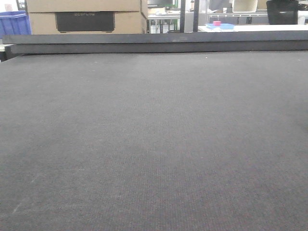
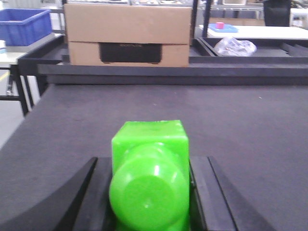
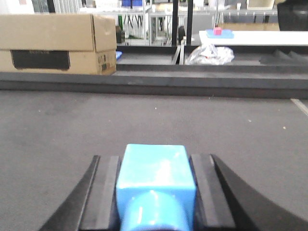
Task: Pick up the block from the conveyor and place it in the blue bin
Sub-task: 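Lift both held blocks up off the conveyor belt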
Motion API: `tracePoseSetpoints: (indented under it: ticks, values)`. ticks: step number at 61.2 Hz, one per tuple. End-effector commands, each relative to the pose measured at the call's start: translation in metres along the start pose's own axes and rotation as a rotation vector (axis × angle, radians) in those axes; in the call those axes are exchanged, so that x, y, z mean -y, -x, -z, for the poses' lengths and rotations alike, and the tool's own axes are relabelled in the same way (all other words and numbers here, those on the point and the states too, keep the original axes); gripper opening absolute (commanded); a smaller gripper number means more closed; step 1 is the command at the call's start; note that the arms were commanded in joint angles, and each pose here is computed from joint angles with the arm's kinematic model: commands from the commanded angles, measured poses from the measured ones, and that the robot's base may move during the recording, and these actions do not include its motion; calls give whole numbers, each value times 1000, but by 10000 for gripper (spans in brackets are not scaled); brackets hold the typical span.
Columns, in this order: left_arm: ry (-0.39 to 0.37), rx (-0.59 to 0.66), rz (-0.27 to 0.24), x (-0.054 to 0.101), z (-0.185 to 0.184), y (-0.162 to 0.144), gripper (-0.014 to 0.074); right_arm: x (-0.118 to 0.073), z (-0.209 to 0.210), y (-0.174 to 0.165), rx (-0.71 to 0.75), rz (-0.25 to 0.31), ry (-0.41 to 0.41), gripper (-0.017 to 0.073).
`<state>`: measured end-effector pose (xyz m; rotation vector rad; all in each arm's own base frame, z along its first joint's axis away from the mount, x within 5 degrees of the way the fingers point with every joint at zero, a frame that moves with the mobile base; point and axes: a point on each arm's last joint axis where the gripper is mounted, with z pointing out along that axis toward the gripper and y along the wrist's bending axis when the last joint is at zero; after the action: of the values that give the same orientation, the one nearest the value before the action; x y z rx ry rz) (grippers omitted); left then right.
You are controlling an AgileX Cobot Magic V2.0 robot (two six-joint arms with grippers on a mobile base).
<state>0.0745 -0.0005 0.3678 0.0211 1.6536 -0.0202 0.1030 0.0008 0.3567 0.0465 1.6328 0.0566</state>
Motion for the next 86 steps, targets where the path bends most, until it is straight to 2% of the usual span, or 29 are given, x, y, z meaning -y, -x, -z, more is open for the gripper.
tracePoseSetpoints:
  ticks: [1, 6, 18, 86]
  values:
    - [25, 44, 4, -2, 9, -1, -111, 0, 9, -2, 43, 18, -1, -162]
    - [43, 74, 32, -3, 15, -1, -111, 0, 20, 0, 86, 19, 2, -162]
    - [78, 121, 35, -5, 19, 1, -111, 0, 37, 4, 155, 19, 6, -162]
    - [78, 123, 33, -5, 19, 1, -111, 0, 37, 5, 163, 19, 6, -162]
